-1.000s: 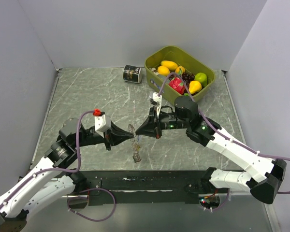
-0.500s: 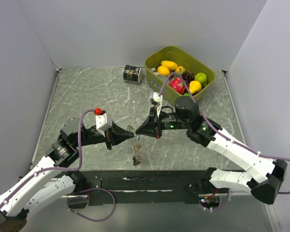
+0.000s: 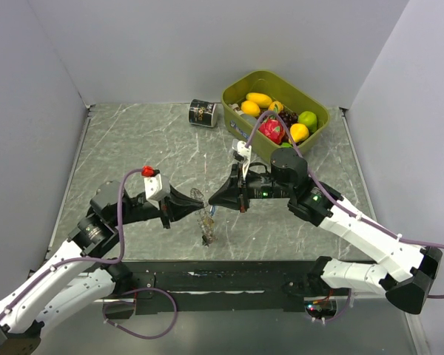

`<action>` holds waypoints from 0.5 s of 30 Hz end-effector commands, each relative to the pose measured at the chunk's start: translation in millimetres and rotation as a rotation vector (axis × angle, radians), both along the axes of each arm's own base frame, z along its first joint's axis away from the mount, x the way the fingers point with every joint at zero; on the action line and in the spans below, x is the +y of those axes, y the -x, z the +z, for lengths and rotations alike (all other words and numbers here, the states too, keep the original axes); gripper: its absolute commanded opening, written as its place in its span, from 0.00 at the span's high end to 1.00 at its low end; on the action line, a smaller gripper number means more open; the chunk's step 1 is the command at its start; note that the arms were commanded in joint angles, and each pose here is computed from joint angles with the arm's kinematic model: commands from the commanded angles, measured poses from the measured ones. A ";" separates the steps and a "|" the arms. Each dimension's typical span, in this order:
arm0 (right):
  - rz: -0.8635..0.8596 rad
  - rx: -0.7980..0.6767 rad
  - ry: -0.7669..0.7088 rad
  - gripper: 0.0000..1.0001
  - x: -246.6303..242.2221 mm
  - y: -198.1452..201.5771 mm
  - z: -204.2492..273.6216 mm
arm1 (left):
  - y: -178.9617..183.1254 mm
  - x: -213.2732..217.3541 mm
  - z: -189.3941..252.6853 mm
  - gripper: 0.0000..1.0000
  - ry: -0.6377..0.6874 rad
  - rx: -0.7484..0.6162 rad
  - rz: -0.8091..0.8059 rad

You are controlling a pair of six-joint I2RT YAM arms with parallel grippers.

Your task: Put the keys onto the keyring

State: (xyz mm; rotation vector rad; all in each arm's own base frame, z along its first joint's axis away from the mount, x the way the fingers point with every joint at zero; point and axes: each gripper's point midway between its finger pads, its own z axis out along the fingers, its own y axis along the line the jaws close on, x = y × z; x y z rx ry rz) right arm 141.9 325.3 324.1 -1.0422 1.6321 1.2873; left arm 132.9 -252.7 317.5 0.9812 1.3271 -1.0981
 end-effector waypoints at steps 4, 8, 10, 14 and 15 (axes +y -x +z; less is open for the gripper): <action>0.040 -0.084 -0.080 1.00 1.2 10.2 39.2 | -7.3 -4.2 20.8 0.99 0.028 -0.049 0.009; 0.044 -0.078 -0.078 1.00 3.0 10.4 37.6 | -7.3 -5.6 20.9 0.99 0.025 -0.050 0.003; 0.042 -0.078 -0.069 1.00 4.6 8.7 34.9 | -7.7 -5.1 21.3 0.99 0.026 -0.051 0.006; 0.031 -0.068 -0.045 1.00 6.8 4.3 27.9 | -4.7 -3.4 24.1 0.99 0.034 -0.060 0.003; 0.030 -0.068 -0.045 1.00 6.8 4.1 27.8 | -4.7 -3.0 25.2 0.99 0.036 -0.064 0.005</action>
